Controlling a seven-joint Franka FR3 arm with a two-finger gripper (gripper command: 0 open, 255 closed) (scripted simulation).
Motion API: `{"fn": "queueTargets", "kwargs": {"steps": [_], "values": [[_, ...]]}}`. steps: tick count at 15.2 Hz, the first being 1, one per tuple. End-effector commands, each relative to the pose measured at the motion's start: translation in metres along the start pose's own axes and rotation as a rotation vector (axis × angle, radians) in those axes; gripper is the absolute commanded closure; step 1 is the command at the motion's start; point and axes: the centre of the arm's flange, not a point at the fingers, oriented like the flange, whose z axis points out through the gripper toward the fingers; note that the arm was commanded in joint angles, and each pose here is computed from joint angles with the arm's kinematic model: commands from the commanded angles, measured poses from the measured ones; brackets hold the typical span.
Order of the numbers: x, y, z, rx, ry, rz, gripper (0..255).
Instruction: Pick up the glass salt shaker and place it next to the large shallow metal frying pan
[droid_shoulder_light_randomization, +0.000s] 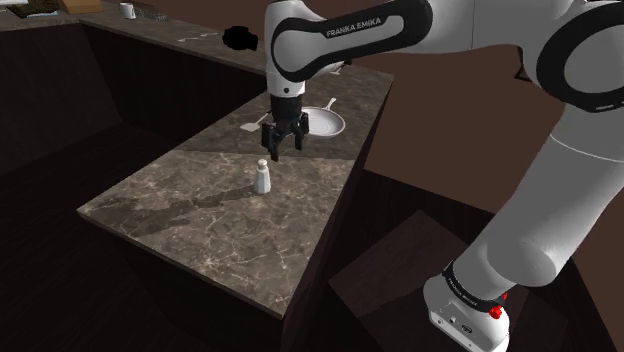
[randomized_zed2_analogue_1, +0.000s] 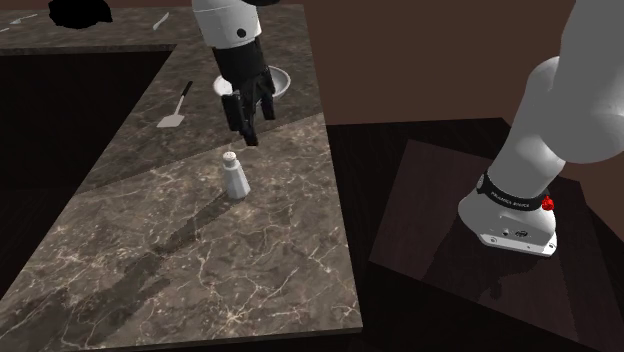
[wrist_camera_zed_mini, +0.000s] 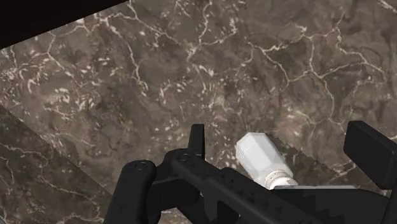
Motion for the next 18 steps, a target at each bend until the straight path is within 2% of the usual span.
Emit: {"fn": "queueTargets", "kwargs": {"steps": [1,5,12,18], "values": [[0.024,-0.008,0.003,-0.003,0.003,0.003,0],[0.069,-0.025,0.013,-0.009,0.009,0.007,0],[0.069,-0.024,0.050,-0.009,0.009,0.007,0],[0.069,-0.024,0.053,-0.009,0.009,0.007,0]]}}
